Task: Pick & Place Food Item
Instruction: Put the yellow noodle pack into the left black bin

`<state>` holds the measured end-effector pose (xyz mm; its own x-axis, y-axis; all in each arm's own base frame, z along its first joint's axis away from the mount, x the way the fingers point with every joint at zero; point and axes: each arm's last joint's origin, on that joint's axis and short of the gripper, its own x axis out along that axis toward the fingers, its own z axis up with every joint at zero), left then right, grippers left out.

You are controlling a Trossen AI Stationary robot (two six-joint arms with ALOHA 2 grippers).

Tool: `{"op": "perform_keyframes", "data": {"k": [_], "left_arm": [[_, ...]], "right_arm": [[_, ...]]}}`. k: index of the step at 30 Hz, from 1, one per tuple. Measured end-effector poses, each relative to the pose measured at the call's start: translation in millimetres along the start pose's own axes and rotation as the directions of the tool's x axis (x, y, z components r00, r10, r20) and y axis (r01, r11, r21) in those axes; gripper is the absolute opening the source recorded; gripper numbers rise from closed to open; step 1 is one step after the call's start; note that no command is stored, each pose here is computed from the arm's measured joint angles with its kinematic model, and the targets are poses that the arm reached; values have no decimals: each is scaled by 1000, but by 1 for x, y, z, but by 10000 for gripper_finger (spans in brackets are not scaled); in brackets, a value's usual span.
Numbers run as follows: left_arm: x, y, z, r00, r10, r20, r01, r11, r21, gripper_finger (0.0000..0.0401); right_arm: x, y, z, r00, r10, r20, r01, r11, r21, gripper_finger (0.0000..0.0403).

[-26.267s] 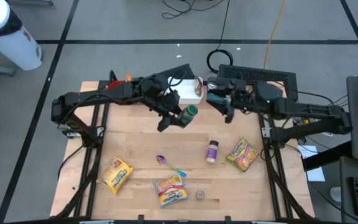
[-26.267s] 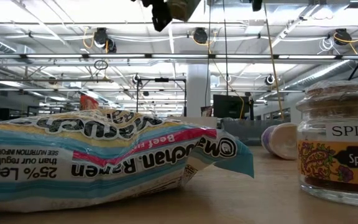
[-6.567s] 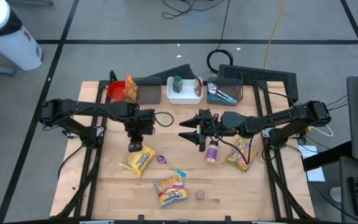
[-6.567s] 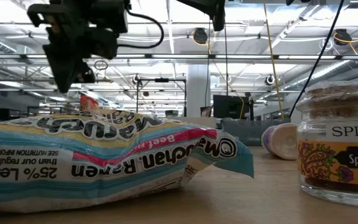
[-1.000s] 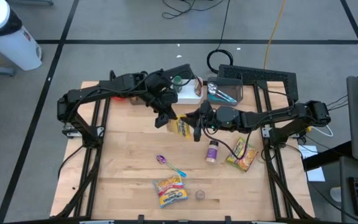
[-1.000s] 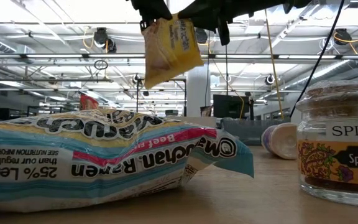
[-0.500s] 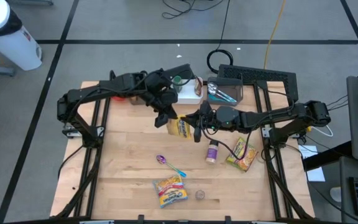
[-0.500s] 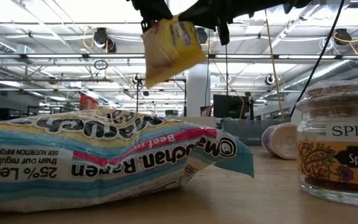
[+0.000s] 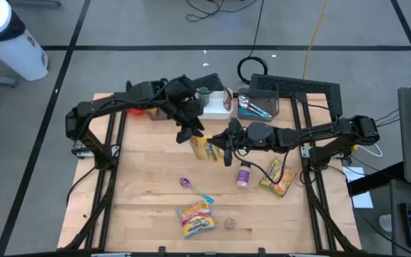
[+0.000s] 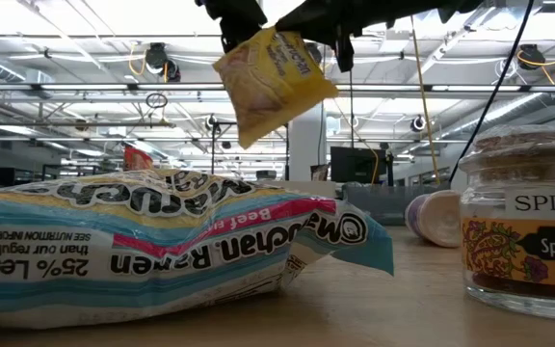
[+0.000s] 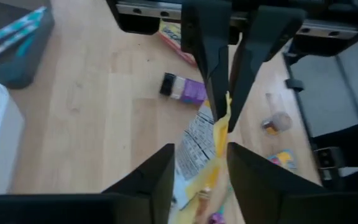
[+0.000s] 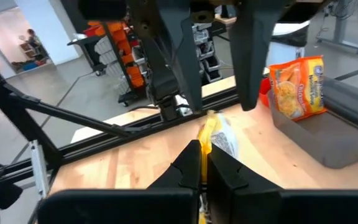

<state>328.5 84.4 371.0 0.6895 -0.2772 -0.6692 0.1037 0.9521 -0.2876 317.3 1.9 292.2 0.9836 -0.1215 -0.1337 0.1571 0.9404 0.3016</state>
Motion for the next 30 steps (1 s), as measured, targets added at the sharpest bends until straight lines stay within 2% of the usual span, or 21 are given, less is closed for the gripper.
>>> {"op": "perform_keyframes", "data": {"k": [5, 9, 17, 21, 30], "left_arm": [[-4, 5, 0, 999, -53, 13, 53, 996, -78, 196], [-5, 6, -2, 996, -89, 4, 89, 991, -100, 210], [-2, 0, -4, 994, -107, -24, 106, 993, -47, 212], [-1, -1, -5, 996, -86, -37, 85, 996, -24, 212], [-1, -1, -6, 995, -86, -43, 85, 996, -20, 212]], "right_arm": [[0, 0, 0, 1000, 14, -4, -14, 1000, 2, 0], [0, 0, 0, 1000, 15, -3, -15, 1000, 8, 0], [0, 1, 2, 999, 45, 9, -45, 999, 22, 0], [-1, 0, 6, 996, 83, 21, -83, 996, 29, 0], [-2, 3, 12, 989, 130, 72, -133, 991, 32, 0]]}}
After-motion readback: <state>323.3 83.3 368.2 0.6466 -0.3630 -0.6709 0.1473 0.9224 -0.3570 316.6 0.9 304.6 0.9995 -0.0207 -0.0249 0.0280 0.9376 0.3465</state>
